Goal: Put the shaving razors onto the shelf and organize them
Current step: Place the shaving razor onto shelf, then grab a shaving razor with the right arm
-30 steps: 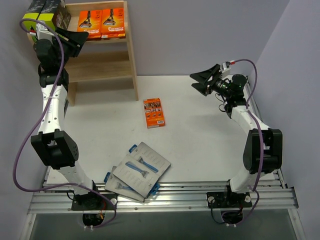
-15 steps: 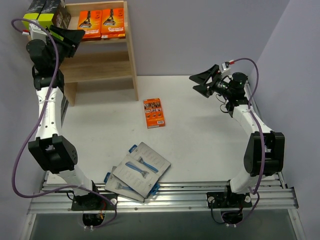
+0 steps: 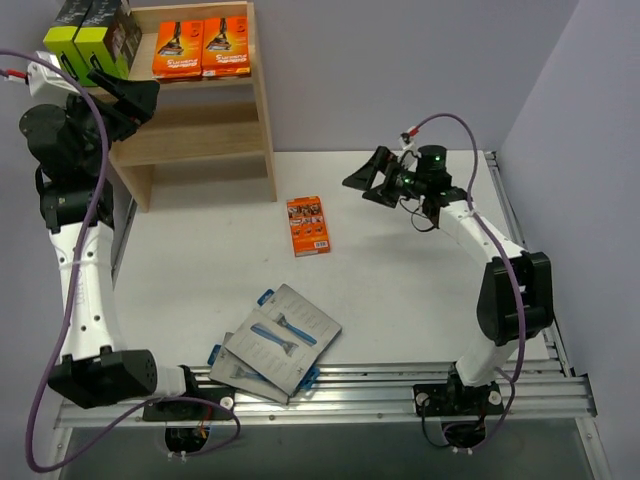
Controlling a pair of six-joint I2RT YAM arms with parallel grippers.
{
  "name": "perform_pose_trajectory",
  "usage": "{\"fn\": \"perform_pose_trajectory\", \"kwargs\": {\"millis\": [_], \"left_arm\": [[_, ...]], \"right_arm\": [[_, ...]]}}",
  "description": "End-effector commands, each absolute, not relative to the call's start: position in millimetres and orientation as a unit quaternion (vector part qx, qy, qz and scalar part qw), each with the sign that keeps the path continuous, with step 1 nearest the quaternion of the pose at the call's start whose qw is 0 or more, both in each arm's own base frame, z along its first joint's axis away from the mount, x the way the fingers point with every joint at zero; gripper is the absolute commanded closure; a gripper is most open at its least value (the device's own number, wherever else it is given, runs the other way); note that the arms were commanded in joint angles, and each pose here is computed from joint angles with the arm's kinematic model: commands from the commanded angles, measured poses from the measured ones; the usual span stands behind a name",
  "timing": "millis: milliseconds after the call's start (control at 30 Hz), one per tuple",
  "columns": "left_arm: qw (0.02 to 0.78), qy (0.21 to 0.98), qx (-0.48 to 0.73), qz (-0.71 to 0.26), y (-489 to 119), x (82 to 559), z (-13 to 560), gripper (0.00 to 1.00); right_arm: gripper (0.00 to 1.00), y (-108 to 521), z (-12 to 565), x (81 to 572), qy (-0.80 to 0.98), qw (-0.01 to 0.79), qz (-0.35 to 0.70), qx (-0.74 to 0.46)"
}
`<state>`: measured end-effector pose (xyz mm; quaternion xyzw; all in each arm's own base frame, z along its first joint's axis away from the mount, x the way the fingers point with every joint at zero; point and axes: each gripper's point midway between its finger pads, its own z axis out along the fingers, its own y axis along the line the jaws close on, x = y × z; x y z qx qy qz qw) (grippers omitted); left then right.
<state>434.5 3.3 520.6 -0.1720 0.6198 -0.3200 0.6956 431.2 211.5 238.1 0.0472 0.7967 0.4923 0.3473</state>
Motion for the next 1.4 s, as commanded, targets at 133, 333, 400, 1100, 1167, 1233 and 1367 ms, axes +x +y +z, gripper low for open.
{"fn": "perform_pose_trajectory", "kwargs": {"millis": [133, 333, 400, 1100, 1167, 1233, 1367], "left_arm": [[0.711, 0.663, -0.155, -0.177, 15, 375, 472, 0.06], [0.67, 0.7, -0.117, -0.217, -9, 365, 395, 0.06], [0.67, 0.696, -0.094, -0.239, -20, 362, 387, 0.04], [0.581, 0.801, -0.099, -0.102, -31, 351, 287, 0.06], [0.586, 0.798, -0.107, -0.092, -27, 350, 289, 0.06], [0.588, 0.796, -0.108, -0.091, -26, 349, 290, 0.06], [0.59, 0.795, -0.109, -0.09, -25, 348, 290, 0.06]], "right_arm": [[0.0, 243, 162, 431, 0.879, 0.329, 0.343, -0.02], [0.0, 260, 111, 434, 0.922, 0.307, 0.227, -0.062], [0.0, 263, 96, 439, 0.931, 0.299, 0.194, -0.072], [0.0, 342, 75, 443, 0.922, 0.346, 0.027, -0.169], [0.0, 346, 70, 441, 0.924, 0.34, 0.026, -0.175], [0.0, 350, 60, 438, 0.926, 0.33, 0.027, -0.181], [0.0, 347, 42, 431, 0.928, 0.317, -0.004, -0.196]]}}
